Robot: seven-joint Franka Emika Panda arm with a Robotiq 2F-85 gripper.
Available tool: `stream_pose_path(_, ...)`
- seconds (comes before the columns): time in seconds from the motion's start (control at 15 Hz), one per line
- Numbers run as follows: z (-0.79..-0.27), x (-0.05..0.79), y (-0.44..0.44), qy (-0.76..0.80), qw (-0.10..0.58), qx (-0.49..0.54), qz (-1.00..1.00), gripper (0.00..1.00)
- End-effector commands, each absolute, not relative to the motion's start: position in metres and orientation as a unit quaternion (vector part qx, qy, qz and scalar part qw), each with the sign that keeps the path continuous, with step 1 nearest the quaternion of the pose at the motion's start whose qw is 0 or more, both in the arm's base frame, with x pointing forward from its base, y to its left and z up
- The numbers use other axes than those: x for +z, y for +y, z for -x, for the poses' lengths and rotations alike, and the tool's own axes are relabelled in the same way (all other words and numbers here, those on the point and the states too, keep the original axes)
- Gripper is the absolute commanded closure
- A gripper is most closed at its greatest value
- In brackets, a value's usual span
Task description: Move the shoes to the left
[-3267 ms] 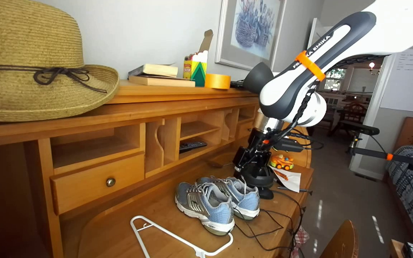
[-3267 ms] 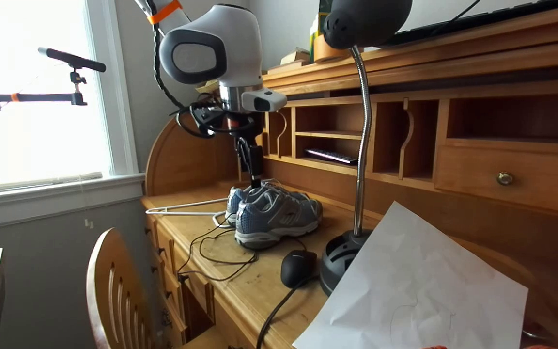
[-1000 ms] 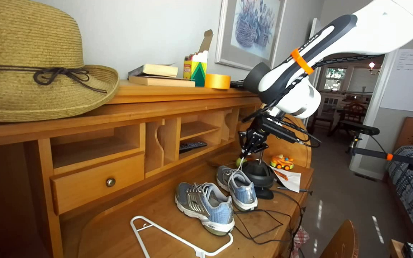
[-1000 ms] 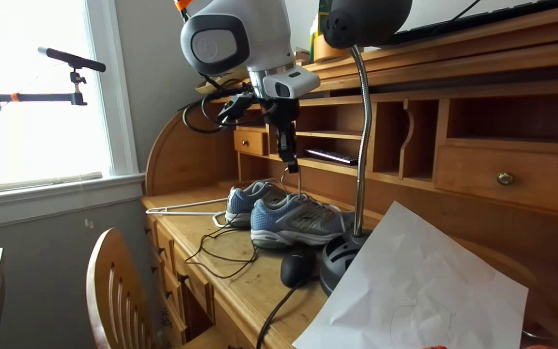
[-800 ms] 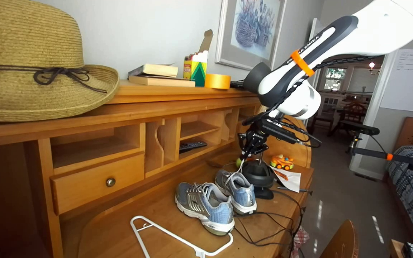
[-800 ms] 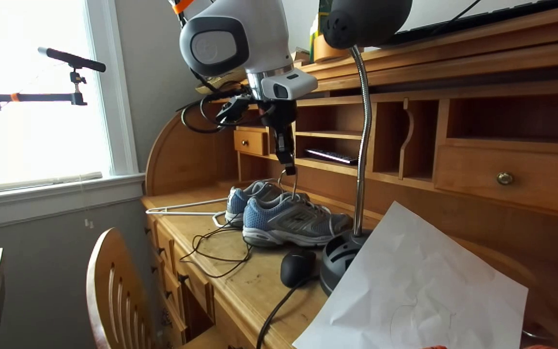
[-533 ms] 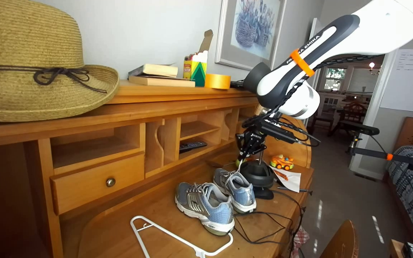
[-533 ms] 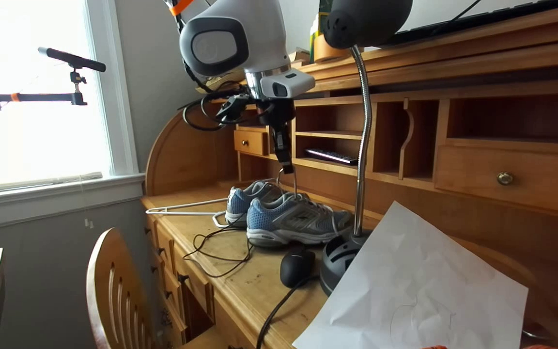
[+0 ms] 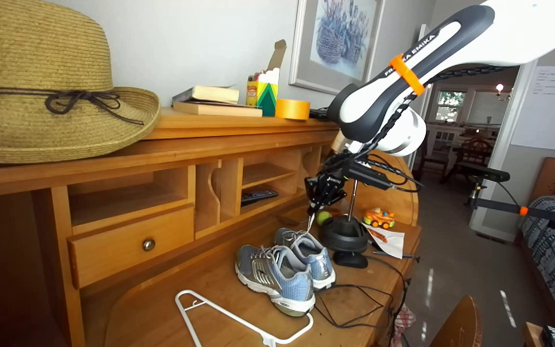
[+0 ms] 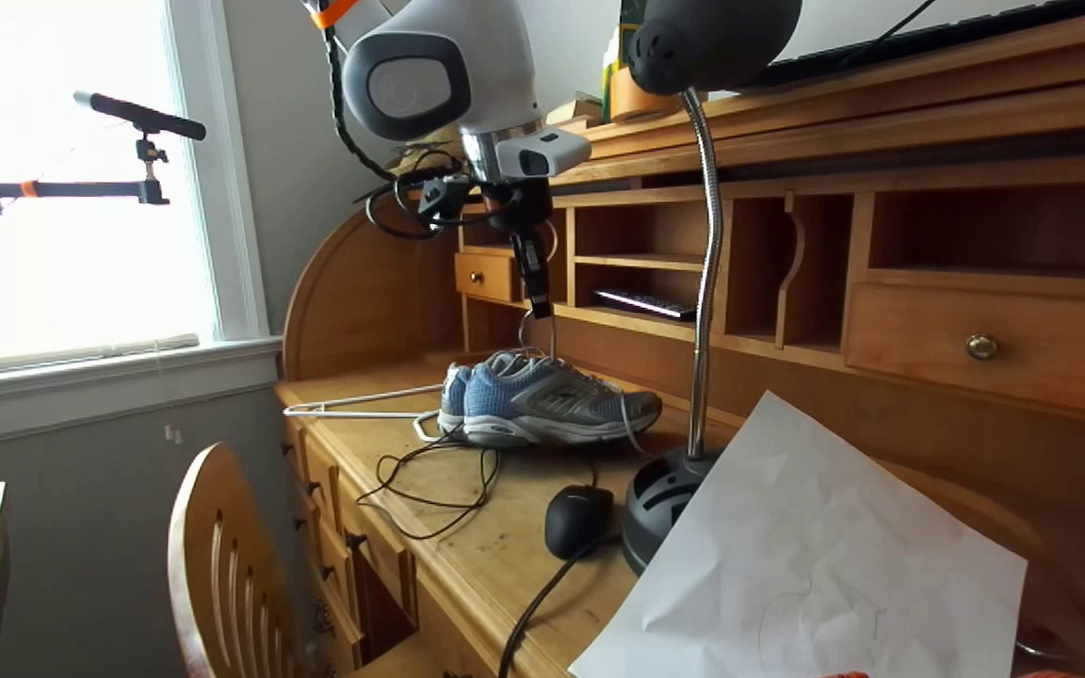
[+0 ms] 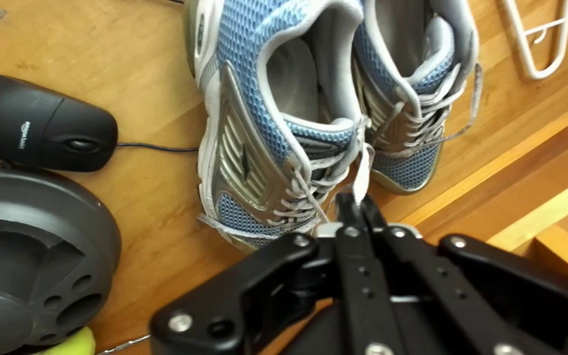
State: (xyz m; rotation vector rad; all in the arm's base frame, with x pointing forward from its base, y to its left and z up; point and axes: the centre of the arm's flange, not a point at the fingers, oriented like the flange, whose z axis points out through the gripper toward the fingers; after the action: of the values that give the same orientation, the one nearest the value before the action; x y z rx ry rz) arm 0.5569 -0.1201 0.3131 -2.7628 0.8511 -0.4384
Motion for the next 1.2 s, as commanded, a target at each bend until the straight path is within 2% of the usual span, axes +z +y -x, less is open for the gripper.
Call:
stream_pose_path(0.0, -0.547, 0.323, -0.112, 0.25, 0.119, -0.15, 0.949, 0.99)
stream_pose_path(0.93, -0.527, 0.289, -0.123, 0.247, 0.136, -0.112, 0.953, 0.99)
stream_pose_path(1.13, -0.525, 0.289, -0.129, 0.259, 0.12, -0.109, 0.952, 0.99)
